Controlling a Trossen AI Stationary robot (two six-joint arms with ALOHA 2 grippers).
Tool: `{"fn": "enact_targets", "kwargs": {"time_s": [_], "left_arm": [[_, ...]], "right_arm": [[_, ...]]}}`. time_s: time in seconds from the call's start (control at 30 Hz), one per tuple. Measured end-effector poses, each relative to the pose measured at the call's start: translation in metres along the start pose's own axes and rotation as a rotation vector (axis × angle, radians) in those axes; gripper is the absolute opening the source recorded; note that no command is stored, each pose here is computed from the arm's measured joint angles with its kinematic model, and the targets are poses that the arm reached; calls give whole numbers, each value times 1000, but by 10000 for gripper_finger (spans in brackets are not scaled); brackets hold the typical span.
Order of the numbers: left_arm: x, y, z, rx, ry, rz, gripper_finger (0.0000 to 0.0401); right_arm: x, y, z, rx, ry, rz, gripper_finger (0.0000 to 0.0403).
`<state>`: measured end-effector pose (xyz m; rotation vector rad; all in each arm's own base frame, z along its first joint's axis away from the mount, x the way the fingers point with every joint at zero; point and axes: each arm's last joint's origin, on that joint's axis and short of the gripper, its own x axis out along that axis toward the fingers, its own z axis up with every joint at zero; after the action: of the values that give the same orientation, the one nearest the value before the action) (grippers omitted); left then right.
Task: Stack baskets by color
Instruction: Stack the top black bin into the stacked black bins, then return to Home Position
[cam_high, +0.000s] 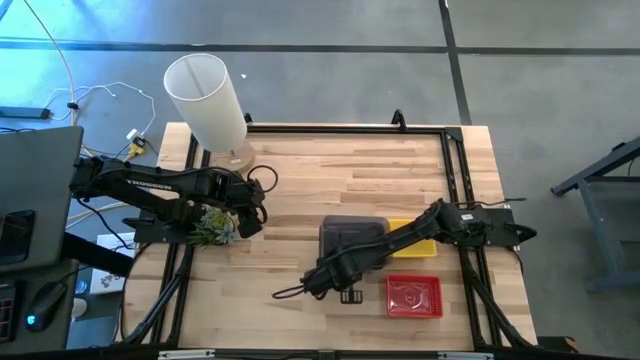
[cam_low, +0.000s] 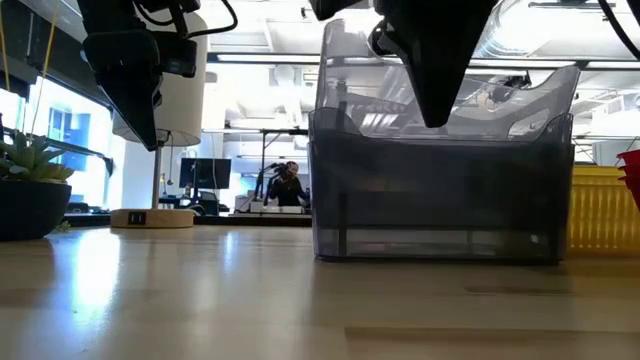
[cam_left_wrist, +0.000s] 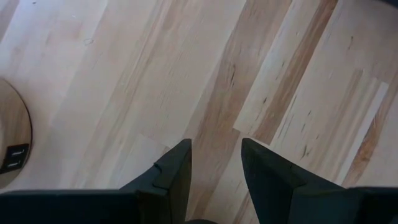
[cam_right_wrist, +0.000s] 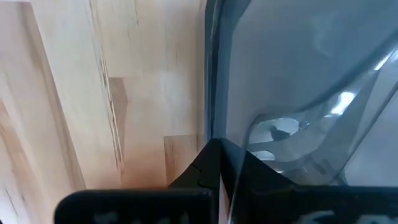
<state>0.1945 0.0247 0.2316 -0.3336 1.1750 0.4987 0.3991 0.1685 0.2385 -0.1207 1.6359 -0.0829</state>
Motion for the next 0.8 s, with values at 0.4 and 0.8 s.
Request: {"fn": "enact_targets", "kwargs": {"time_s": [0.4, 0.8], "left_arm": [[0, 0, 0, 0, 1, 2, 126], [0, 0, 0, 26, 0, 2, 126]], "right_arm": [[2, 1, 1, -52, 9, 8, 24], [-12, -7, 6, 100, -29, 70, 155]]}}
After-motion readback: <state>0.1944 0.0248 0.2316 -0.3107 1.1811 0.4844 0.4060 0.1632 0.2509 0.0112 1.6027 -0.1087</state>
